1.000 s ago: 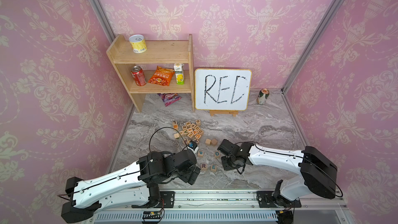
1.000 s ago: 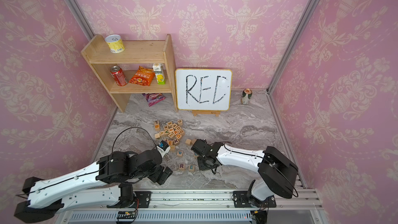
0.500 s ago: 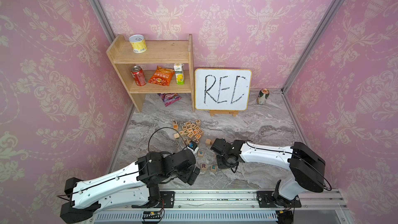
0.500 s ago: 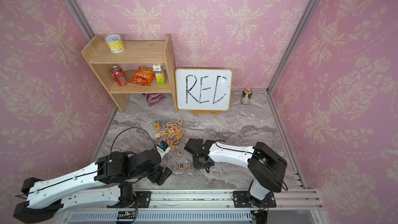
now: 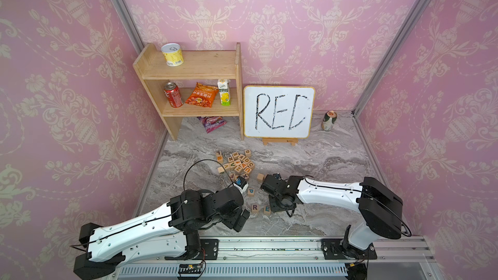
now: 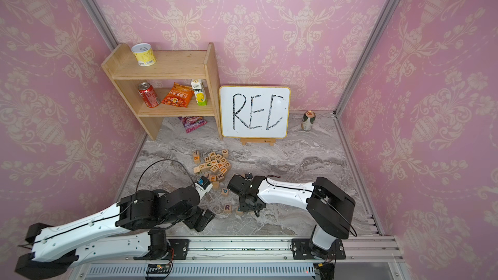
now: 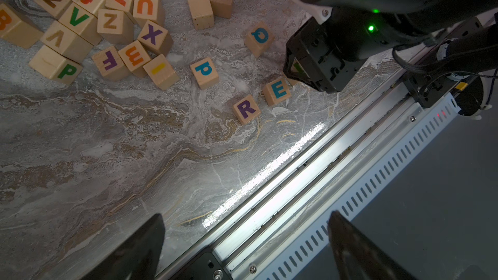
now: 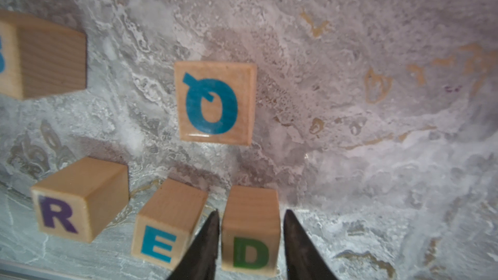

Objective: Assemble the uppercase word "red" with letter blocks
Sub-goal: Move the letter block to the center of the board, then reset both arms

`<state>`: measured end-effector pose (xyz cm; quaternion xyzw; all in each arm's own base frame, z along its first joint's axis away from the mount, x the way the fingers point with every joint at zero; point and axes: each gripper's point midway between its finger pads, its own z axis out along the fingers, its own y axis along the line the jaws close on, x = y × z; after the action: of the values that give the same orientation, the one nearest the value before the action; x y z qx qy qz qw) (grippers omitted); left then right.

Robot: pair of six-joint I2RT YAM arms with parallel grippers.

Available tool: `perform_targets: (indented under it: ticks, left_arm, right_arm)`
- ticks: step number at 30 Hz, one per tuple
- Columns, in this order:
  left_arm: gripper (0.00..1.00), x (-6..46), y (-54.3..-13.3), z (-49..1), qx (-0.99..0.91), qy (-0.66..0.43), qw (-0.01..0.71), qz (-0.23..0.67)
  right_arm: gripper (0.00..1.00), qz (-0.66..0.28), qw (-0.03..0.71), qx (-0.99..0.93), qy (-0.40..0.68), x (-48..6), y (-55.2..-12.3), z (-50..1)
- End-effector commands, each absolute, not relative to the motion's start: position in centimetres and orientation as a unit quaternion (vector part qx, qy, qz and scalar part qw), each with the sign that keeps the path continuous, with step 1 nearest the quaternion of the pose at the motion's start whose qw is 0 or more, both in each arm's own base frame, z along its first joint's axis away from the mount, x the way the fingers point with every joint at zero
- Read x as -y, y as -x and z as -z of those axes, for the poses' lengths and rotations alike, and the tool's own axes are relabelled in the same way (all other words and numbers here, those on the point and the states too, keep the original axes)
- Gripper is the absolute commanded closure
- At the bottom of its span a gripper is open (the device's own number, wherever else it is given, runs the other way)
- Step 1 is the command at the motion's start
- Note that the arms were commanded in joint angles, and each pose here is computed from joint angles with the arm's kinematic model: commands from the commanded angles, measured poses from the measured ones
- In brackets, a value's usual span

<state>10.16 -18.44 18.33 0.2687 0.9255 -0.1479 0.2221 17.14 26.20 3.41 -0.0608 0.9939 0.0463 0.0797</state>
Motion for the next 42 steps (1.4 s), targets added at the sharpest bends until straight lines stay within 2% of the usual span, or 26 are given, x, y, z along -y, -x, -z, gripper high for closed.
perform_targets:
  ticks: [1, 5, 9, 20, 27, 31, 35, 42]
  left_arm:
    - [0.05, 18.1, -10.0, -18.8, -0.924, -0.275, 0.220, 0.148]
    - [0.05, 18.1, -10.0, -18.7, -0.924, -0.273, 0.221, 0.150]
    - [0.05, 18.1, -10.1, -18.7, -0.924, -0.271, 0.222, 0.151]
    - [0.04, 18.3, -10.2, -18.8, -0.925, -0.268, 0.223, 0.150]
    - [0.04, 18.4, -11.3, -19.3, -0.926, -0.251, 0.245, 0.139]
    - [0.01, 18.3, -12.6, -19.8, -0.926, -0.232, 0.266, 0.132]
    - [0.01, 17.7, -14.8, -20.6, -0.929, -0.194, 0.289, 0.130]
    - [0.01, 16.5, -18.8, -21.0, -0.929, -0.140, 0.321, 0.119]
  right_arm:
    - [0.46, -0.029, 0.079, -0.995, 0.062, -26.0, -17.0, -3.5]
    - [0.36, -0.030, 0.080, -0.994, 0.066, -26.3, -17.0, -3.7]
    - [0.32, -0.029, 0.081, -0.994, 0.067, -26.4, -17.1, -3.7]
    - [0.31, -0.018, 0.090, -0.993, 0.071, -26.0, -17.4, -4.3]
    - [0.30, -0.040, 0.102, -0.990, 0.093, -26.3, -17.4, -6.8]
    - [0.21, -0.069, 0.103, -0.986, 0.112, -26.6, -17.2, -8.7]
    - [0.01, -0.091, 0.107, -0.982, 0.126, -26.3, -17.2, -10.7]
    - [0.00, -0.127, 0.129, -0.975, 0.126, -24.1, -18.8, -14.3]
